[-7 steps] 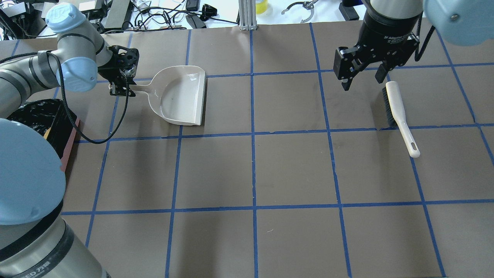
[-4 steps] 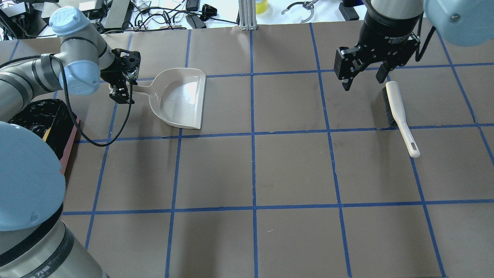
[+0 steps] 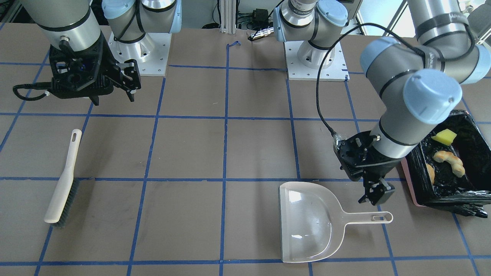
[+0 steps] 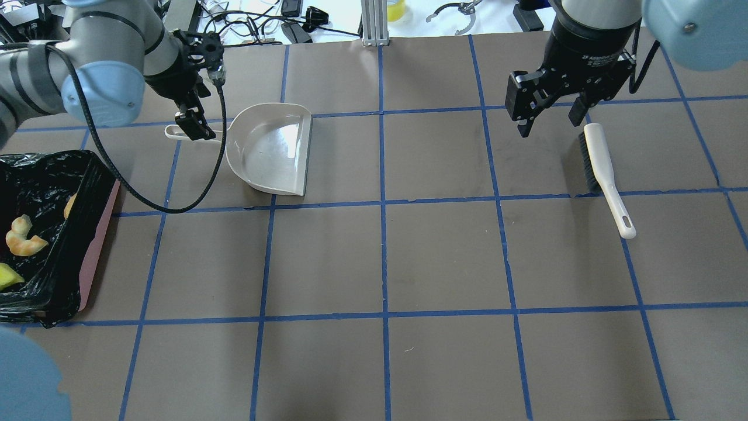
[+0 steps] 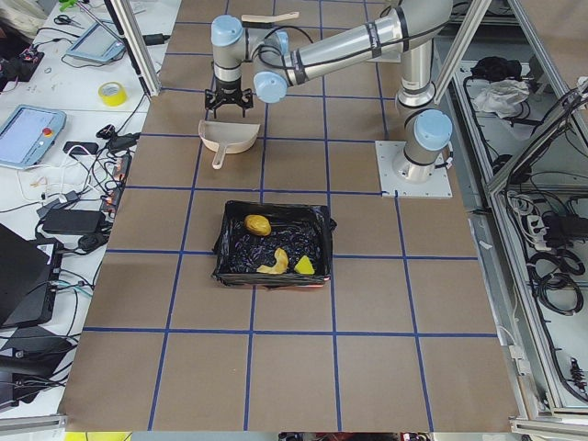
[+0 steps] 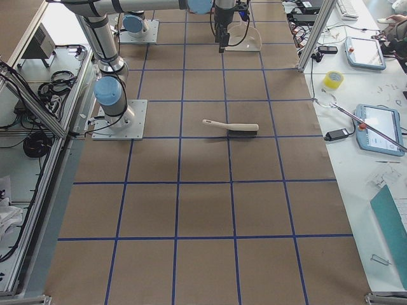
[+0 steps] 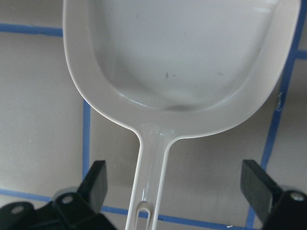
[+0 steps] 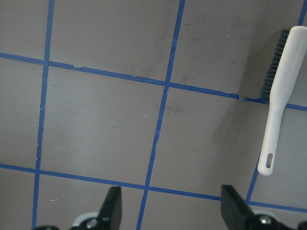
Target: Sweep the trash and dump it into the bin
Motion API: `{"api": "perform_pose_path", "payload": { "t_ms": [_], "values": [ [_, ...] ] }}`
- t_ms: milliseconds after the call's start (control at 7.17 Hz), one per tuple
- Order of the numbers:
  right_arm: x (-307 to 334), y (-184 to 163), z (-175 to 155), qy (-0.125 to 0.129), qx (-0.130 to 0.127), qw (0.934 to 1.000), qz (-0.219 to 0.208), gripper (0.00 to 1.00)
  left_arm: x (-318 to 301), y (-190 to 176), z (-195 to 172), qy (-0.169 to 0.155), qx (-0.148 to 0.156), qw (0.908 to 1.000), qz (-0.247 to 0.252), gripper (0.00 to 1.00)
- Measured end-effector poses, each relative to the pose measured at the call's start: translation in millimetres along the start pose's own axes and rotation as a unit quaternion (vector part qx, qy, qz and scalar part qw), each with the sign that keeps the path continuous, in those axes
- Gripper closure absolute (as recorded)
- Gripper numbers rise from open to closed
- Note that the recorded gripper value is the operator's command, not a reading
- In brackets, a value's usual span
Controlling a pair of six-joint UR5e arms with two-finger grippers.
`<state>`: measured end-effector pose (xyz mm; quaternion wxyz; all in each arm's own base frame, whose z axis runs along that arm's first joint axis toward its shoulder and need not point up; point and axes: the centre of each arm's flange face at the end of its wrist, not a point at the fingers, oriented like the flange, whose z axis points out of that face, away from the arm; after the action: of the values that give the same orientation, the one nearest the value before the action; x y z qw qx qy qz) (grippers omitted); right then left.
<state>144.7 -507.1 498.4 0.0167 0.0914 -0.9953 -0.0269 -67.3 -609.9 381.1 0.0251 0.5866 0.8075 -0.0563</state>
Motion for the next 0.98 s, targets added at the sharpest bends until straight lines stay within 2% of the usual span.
{"api": "perform_pose_path", "payload": {
  "t_ms": [140, 279, 419, 558, 698, 977],
  "values": [
    [0, 0, 0, 0.0, 0.0, 1.0, 0.0, 0.23, 24, -1, -33, 0.002, 0.004, 0.9974, -0.072, 0.0],
    [0, 0, 0, 0.0, 0.001, 1.0, 0.0, 0.23, 49, 0, -62, 0.003, 0.003, 0.9889, -0.149, 0.0],
    [0, 0, 0, 0.001, 0.001, 1.0, 0.0, 0.23, 70, 4, -84, 0.01, -0.008, 0.9744, -0.225, 0.0],
    [1, 0, 0, 0.002, 0.0, 1.0, 0.0, 0.22, 86, 8, -99, 0.015, -0.02, 0.9508, -0.309, 0.0],
    [1, 0, 0, 0.004, -0.001, 1.0, 0.001, 0.22, 95, 10, -108, 0.016, -0.027, 0.9185, -0.394, 0.0],
    [2, 1, -1, 0.006, -0.001, 1.0, 0.001, 0.22, 102, 5, -118, 0.007, -0.028, 0.8369, -0.547, 0.0]
  ]
}}
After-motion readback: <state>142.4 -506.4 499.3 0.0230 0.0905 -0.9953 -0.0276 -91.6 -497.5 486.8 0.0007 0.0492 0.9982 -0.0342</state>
